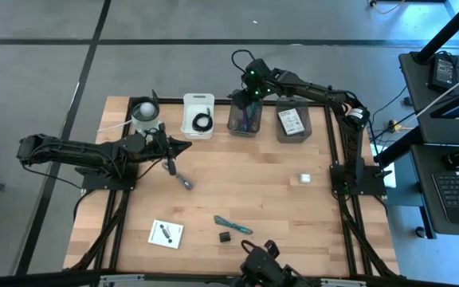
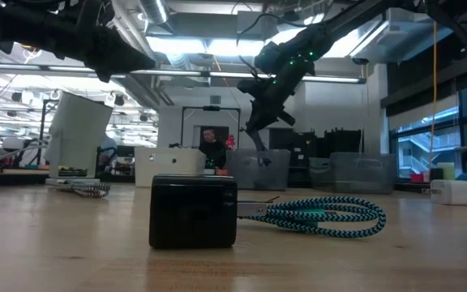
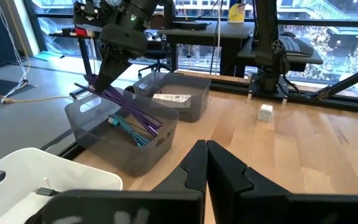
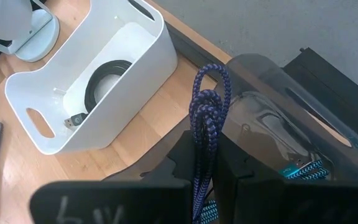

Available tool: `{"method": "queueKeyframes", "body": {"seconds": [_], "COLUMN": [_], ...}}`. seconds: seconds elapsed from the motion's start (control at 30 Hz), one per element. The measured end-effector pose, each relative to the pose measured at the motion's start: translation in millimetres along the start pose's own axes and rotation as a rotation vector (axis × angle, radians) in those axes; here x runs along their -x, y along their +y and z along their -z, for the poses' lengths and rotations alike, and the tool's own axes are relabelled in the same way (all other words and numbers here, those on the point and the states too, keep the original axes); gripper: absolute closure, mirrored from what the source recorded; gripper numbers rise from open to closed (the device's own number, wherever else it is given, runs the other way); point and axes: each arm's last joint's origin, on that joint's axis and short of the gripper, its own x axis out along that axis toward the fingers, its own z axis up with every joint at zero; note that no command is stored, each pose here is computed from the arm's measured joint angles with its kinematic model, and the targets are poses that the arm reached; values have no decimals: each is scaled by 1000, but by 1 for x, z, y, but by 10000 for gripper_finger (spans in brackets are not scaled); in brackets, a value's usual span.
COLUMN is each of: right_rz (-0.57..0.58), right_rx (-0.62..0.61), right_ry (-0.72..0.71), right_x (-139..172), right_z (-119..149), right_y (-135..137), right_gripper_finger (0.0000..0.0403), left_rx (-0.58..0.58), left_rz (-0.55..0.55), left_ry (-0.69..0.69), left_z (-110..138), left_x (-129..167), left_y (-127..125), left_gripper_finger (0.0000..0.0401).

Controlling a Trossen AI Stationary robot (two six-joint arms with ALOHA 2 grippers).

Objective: Pick and place items into bin
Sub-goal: Put the violet charger cable into the left black bin

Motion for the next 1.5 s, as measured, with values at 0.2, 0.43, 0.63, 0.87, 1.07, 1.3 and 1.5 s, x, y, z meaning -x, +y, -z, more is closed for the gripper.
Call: {"method": "queueKeyframes", "body": {"seconds": [0.2,0.43,0.63,0.87,1.07,1.3,1.5], "right_rz": [6,-5,9,-1,-3,78,106], "right_rx": [15,39,132,223,284,347,319], "right_ry": [-97,-210,-311,-320,-167,-25,70], "right_x": [21,69,110,140,144,146,129], "right_z": [-10,-20,-16,3,31,69,116], "right_y": [6,17,49,87,110,140,146], "right_gripper_finger": [379,379,380,380,380,378,381], "left_rx": [1,2,-6,-15,-15,-17,-18], "left_rz": [2,2,2,28,53,72,97], "left_ry": [0,-5,-4,-2,0,1,5], "left_z": [0,0,0,0,0,0,0], "left_x": [0,0,0,0,0,0,0], "left_y": [0,0,0,-1,-2,-2,-3], "left_gripper_finger": [399,399,399,399,399,399,399]}}
